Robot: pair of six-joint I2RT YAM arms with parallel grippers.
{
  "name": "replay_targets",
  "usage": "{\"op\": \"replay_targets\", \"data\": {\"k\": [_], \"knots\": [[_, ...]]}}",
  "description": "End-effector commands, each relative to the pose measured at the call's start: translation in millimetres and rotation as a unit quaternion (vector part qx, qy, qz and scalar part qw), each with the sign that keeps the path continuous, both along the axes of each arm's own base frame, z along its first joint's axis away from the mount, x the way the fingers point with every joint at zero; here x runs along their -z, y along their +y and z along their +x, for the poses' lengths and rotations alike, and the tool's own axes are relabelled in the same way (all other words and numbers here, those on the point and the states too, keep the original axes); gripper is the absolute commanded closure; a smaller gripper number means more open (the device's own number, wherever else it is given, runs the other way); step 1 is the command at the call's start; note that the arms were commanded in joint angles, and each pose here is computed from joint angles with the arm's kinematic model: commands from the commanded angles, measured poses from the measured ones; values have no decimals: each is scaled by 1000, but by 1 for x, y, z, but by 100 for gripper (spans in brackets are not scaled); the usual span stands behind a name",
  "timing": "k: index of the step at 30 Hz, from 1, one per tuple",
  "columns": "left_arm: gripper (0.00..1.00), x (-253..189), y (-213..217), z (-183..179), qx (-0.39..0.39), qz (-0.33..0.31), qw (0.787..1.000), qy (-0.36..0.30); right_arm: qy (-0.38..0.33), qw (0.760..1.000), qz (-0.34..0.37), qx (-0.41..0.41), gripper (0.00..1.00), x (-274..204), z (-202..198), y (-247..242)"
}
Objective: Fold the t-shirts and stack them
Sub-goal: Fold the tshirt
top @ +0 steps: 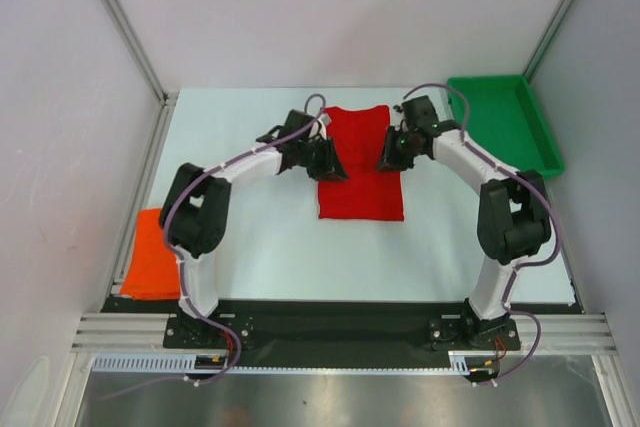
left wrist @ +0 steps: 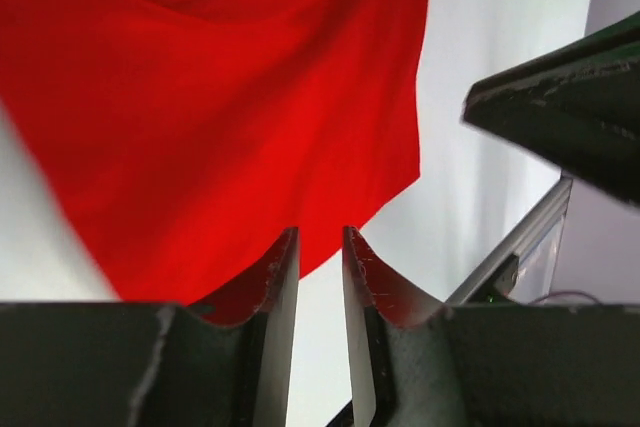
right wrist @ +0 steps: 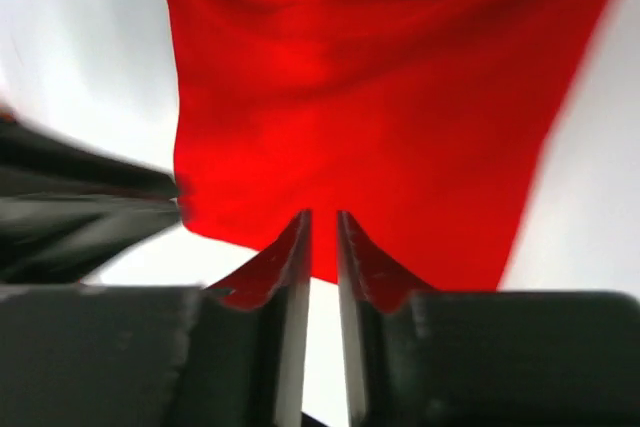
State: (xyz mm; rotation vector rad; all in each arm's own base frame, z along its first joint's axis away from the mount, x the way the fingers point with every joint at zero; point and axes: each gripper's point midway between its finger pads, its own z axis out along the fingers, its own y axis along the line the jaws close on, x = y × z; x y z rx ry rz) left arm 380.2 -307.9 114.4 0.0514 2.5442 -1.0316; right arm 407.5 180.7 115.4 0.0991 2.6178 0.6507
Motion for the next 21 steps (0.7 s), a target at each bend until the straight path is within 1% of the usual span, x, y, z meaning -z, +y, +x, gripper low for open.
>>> {"op": "replay_targets", "data": {"k": [1,2,4,6,8,9,10,11,12,13,14,15,16,18,19,21], "knots": [[72,20,-23,5,12,-39,999,16,-41,998,-12,35,81,21,21,8],[72,30,-27,14,13,-34,999,18,-48,998,-13,36,87,24,27,10],[72,37,-31,22,13,-33,999,20,-48,998,-9,30,90,35,32,18],[72,50,-32,36,7,-29,999,22,-44,999,0,29,92,45,43,24],[73,50,-30,56,-9,-34,999,18,-38,999,-3,29,94,49,52,26],[73,61,-26,64,-17,-33,999,28,-40,999,-6,25,94,52,57,27],[73,53,-20,83,-33,-41,998,18,-52,998,-3,24,94,48,72,31],[72,50,-17,93,-39,-45,998,13,-52,998,-6,25,94,49,78,31],[72,60,-12,103,-48,-42,998,20,-53,998,-7,26,94,49,85,30],[72,47,-11,118,-55,-49,997,11,-65,997,-6,27,94,44,105,32],[71,47,0,130,-67,-50,996,12,-51,998,-14,33,94,48,108,25],[71,59,5,132,-72,-46,996,33,-54,998,-13,36,94,43,117,24],[71,46,9,148,-80,-58,995,26,-51,998,-14,38,94,41,128,22],[69,46,15,151,-84,-53,994,39,-56,997,-15,46,93,31,142,13],[69,37,20,159,-82,-50,995,23,-58,997,-19,44,92,27,145,9],[69,28,26,157,-84,-36,996,17,-56,997,-11,45,88,8,150,0]]}}
